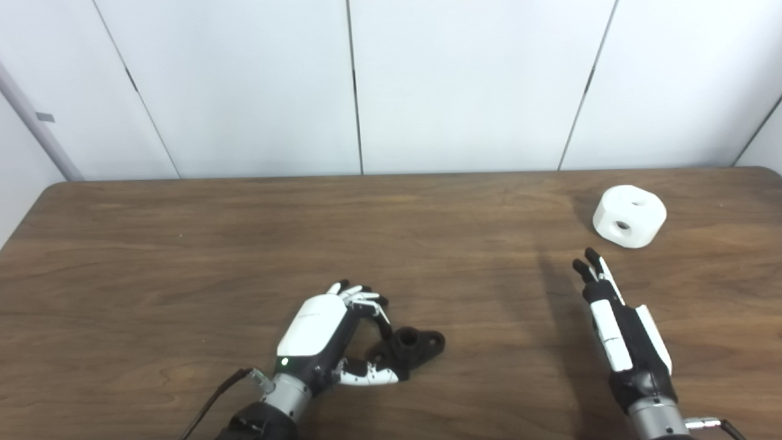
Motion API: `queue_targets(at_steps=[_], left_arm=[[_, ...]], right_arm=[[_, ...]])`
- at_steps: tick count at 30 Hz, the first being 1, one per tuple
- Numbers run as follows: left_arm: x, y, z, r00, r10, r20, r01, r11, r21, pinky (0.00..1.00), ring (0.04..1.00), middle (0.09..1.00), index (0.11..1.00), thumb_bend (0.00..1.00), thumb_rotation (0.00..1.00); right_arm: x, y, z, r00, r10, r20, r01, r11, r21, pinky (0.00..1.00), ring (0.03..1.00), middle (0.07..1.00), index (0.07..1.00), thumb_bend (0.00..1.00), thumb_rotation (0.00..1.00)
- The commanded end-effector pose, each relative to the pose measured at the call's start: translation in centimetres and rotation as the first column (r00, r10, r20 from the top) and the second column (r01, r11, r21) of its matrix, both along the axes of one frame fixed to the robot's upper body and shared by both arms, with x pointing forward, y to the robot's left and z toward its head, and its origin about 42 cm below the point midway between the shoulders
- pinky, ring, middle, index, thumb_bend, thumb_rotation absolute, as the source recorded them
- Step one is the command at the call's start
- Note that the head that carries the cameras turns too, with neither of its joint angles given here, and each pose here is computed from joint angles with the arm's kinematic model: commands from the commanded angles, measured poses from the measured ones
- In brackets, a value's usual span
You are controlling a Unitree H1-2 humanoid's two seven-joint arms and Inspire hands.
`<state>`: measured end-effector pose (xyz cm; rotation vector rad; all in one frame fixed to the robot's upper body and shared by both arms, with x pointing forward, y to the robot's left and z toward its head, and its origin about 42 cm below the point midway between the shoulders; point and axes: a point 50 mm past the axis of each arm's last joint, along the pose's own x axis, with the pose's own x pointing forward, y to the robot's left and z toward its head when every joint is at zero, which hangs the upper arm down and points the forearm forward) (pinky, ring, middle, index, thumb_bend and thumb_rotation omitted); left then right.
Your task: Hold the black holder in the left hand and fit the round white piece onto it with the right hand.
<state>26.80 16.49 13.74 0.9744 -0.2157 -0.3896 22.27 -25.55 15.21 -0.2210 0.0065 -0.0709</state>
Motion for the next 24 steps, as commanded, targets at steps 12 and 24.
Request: queue_targets(at_steps=[12,24], left_arm=[[-1.3,-1.1,-0.4,0.999,-0.021,0.04,0.021,1.0,-0.01,1.0,0.894,0.797,0.486,0.52,0.05],[-2.4,-0.2,-1.6,0.999,0.035,0.024,-0.034,0.999,-0.043,1.0,0.909,0.809,0.485,0.52,0.05]], right_arm=[[-0.1,0.3,1.8,0.998,0.001,0.07,-0.002,1.0,0.015,1.0,1.0,0.951,1.0,0.59,1.0],[0.4,-0.3,1.9,0.996,-0.003,0.089,0.002,1.0,0.008,1.0,0.999,0.961,1.0,0.61,1.0]])
